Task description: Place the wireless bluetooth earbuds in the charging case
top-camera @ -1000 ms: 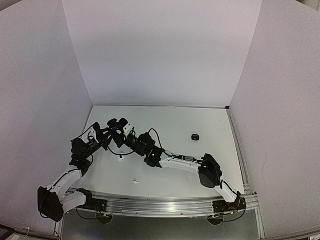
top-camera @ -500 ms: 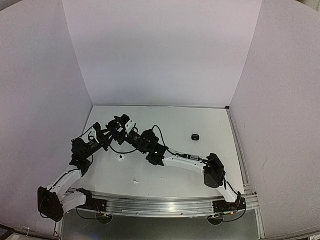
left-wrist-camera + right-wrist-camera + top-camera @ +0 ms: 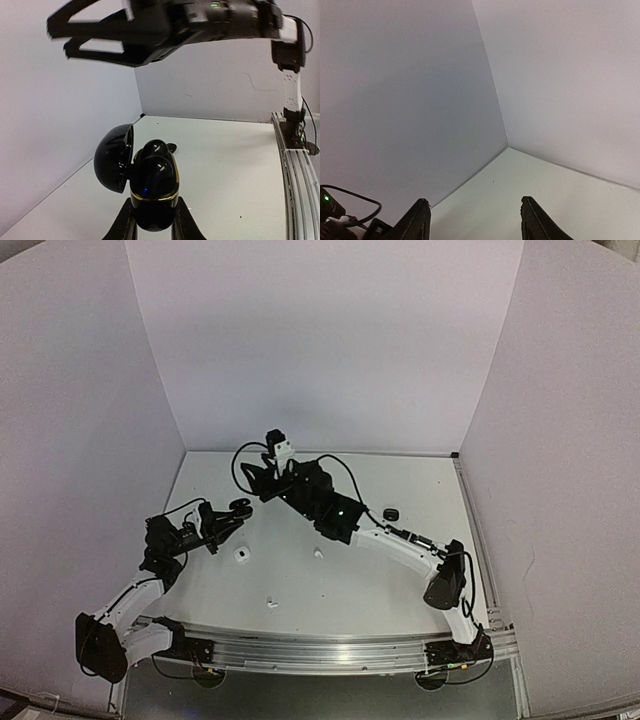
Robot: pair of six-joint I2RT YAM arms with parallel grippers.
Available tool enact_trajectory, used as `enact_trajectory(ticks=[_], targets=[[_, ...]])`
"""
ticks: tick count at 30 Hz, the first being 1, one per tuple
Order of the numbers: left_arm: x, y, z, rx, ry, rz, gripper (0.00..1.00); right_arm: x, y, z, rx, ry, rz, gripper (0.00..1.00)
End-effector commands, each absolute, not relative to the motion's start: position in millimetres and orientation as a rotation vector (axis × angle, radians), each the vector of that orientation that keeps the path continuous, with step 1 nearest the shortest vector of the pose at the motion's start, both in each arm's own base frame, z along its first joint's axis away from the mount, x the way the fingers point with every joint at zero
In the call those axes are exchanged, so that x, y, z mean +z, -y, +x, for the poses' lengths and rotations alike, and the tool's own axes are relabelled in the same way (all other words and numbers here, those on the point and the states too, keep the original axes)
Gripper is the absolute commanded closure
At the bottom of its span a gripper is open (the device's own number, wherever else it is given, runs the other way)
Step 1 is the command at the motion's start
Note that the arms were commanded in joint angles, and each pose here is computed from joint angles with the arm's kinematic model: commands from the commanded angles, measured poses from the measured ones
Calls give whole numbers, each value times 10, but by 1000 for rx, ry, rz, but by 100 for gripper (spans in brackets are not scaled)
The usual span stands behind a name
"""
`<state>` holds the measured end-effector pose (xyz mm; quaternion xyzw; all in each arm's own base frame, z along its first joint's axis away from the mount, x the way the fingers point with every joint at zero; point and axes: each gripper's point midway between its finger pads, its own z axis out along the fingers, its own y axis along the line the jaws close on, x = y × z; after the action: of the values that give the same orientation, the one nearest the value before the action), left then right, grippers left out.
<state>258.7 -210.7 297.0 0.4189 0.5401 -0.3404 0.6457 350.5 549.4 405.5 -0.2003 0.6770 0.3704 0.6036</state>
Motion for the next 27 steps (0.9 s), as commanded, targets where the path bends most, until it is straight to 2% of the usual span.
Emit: enact_trajectory(ticks=[1, 7, 16, 23, 27], targets=[[2840, 2223, 2325, -779, -1099, 1180, 100, 3496, -5325, 3454, 878, -1881, -461, 44], [2783, 2241, 2363, -765, -1120, 1222, 100, 3205, -5497, 3177, 997, -1969, -634, 44], [2810, 2232, 2564, -807, -1239, 1111, 100, 3175, -5544, 2732, 1080, -1946, -847, 41], [2789, 2229, 2608, -828, -1280, 1076, 100, 3305, -5415, 2600, 1089, -1916, -898, 40], [2865, 2247, 2597, -945, -1321, 1008, 100, 3515, -5320, 2585, 1125, -1864, -925, 34]])
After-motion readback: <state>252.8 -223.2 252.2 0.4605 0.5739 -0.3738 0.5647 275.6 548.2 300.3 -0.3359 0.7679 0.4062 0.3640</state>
